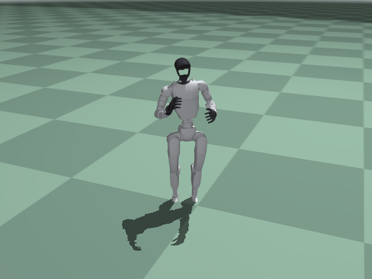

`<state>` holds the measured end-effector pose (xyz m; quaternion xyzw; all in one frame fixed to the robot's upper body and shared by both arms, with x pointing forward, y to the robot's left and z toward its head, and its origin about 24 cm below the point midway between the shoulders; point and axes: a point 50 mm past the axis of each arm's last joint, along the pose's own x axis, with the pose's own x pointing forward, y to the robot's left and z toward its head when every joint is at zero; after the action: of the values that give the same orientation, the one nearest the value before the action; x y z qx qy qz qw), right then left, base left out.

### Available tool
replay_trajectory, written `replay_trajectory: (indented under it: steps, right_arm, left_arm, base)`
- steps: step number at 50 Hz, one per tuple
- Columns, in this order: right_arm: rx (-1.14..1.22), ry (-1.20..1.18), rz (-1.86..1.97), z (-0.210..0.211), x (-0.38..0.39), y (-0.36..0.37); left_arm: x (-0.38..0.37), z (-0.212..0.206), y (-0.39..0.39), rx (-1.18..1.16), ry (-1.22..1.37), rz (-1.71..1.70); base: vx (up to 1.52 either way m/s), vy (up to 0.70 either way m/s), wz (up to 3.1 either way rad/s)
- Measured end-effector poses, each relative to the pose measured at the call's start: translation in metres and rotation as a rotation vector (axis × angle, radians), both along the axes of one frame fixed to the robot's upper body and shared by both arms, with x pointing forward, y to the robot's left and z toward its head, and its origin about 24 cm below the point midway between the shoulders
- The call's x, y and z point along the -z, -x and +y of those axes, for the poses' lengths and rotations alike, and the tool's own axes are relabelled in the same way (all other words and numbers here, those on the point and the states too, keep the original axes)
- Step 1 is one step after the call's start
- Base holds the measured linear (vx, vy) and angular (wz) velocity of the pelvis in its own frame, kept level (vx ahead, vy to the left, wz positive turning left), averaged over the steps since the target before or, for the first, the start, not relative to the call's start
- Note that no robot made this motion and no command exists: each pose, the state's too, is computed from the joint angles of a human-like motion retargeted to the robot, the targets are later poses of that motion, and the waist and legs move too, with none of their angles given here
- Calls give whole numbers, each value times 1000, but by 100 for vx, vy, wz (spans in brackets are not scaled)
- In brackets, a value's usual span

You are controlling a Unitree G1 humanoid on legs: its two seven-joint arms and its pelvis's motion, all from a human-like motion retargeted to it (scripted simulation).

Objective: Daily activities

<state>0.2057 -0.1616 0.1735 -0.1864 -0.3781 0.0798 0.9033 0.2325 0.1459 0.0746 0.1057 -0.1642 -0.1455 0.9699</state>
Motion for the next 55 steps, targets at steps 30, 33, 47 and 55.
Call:
replay_trajectory:
  steps: [30, 33, 47, 55]
  right_arm:
    - [248, 38, 158, -28, 46, -9]
    - [249, 37, 167, -28, 47, -10]
    - [289, 42, 146, -30, 49, -7]
    - [314, 29, 121, -29, 49, -4]
  left_arm:
    - [-1, -9, -5, -70, -30, -57]
    - [-1, -9, -6, -69, -31, -53]
    - [-3, -6, -7, -92, -57, -83]
    - [-4, -3, -7, -129, -50, -100]
  base:
    - [0, 0, 0]
    - [0, 0, 0]
    - [0, 0, 0]
    - [0, 0, 0]
